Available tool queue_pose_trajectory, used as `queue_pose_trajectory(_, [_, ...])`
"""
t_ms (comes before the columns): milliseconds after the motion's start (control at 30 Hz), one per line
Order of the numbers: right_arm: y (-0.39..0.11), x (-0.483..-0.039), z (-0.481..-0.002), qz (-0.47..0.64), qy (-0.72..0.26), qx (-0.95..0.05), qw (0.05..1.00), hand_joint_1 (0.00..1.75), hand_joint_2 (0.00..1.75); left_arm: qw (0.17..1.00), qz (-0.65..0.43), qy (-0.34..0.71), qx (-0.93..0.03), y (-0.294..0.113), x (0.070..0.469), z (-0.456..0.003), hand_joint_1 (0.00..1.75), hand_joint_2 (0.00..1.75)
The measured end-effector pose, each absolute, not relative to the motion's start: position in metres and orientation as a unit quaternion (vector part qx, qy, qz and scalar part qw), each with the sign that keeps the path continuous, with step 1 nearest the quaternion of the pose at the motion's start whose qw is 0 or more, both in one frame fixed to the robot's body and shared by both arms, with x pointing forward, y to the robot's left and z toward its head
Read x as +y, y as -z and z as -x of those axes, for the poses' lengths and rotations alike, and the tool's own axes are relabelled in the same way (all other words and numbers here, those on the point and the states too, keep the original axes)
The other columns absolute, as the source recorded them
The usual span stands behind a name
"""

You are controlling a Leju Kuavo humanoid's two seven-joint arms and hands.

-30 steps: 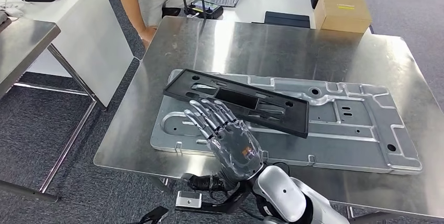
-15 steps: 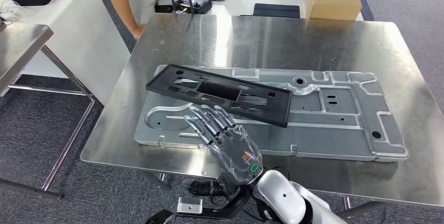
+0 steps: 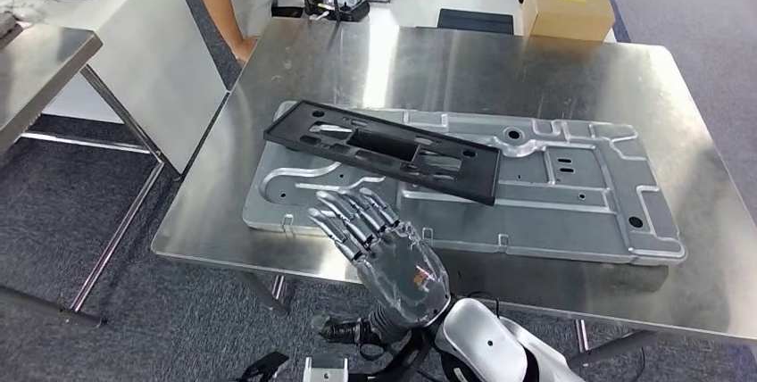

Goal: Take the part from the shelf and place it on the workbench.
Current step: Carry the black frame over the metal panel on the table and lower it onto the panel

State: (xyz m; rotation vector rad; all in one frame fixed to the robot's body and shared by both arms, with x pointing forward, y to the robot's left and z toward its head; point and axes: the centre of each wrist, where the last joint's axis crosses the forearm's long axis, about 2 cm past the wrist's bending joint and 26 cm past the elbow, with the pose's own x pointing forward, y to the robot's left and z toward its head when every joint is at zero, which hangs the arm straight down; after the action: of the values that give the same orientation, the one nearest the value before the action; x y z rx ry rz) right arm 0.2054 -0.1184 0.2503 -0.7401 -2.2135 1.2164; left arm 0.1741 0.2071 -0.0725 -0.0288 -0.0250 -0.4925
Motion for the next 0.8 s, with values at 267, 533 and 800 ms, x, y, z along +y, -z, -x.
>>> queue_pose_trajectory(267, [-0.26, -0.118, -0.193, 0.247, -0.458, -0.82, 0.239, 0.0, 1.75, 0.969, 0.018, 0.245, -0.022, 0.07, 0.208, -0.18, 0.0, 1.75])
queue_pose_trajectory(533, [-0.259, -0.118, -0.181, 0.201, -0.478, -0.815, 0.258, 0.0, 1.75, 0.97, 0.02, 0.241, -0.025, 0.07, 0.212, -0.182, 0.0, 1.75])
queue_pose_trajectory(800, [-0.246, -0.122, -0.174, 0.137, -0.497, -0.801, 0.305, 0.0, 1.75, 0.97, 0.021, 0.24, -0.03, 0.067, 0.215, -0.191, 0.0, 1.75])
